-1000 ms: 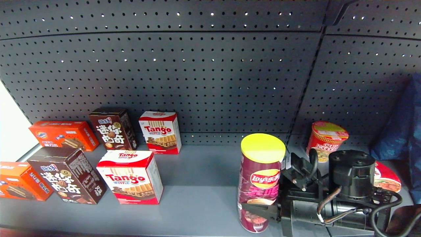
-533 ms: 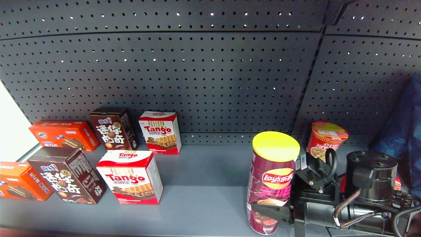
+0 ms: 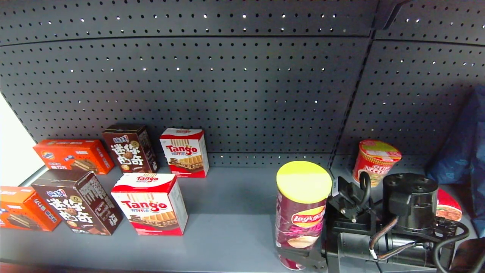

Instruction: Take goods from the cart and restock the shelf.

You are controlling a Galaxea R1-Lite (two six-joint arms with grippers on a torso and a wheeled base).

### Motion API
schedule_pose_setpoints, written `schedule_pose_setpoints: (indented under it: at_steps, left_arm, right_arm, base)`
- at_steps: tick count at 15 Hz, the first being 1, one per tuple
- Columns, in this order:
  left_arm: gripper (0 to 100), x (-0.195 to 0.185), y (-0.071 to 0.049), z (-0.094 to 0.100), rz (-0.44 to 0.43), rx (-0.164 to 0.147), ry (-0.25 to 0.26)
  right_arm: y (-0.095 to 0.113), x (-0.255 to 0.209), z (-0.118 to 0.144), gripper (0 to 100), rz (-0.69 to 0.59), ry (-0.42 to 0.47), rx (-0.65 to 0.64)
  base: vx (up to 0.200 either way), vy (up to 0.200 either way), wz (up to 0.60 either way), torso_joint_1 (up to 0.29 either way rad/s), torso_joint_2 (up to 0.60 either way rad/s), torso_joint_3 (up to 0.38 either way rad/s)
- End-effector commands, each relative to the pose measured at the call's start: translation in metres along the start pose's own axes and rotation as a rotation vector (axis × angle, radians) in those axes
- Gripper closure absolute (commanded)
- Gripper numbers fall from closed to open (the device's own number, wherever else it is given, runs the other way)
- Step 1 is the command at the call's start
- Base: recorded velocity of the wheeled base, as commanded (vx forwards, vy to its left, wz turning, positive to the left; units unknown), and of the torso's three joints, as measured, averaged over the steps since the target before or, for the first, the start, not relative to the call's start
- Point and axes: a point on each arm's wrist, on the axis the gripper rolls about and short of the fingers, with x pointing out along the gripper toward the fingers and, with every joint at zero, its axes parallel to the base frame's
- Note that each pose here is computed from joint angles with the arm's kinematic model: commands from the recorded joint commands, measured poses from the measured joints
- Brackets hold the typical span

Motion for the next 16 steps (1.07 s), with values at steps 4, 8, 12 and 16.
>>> schedule_pose_setpoints:
  at_steps: [4, 8, 12, 16]
  left_arm:
    - [100, -0.001, 0.000, 0.000, 0.001, 0.000, -0.007]
    - [100, -0.001, 0.000, 0.000, 0.002, 0.000, -0.009]
    - [100, -0.001, 0.000, 0.000, 0.002, 0.000, -0.010]
    - [100, -0.003, 0.000, 0.003, 0.001, 0.002, -0.019]
  right_arm:
    - [0.005, -0.010, -0.004, 0, -0.003, 0.011, 0.007]
    - [0.014, -0.028, -0.007, 0, -0.010, 0.014, 0.011]
    - [0.021, -0.047, -0.009, 0, -0.029, 0.004, 0.010]
    - [0.029, -0.061, -0.009, 0, -0.033, -0.011, 0.003]
  base:
    - [0.000, 0.000, 0.00, 0.000, 0.00, 0.000]
    - [0.000, 0.000, 0.00, 0.000, 0.00, 0.000]
    - [0.000, 0.000, 0.00, 0.000, 0.00, 0.000]
    - [0.000, 0.000, 0.00, 0.000, 0.00, 0.000]
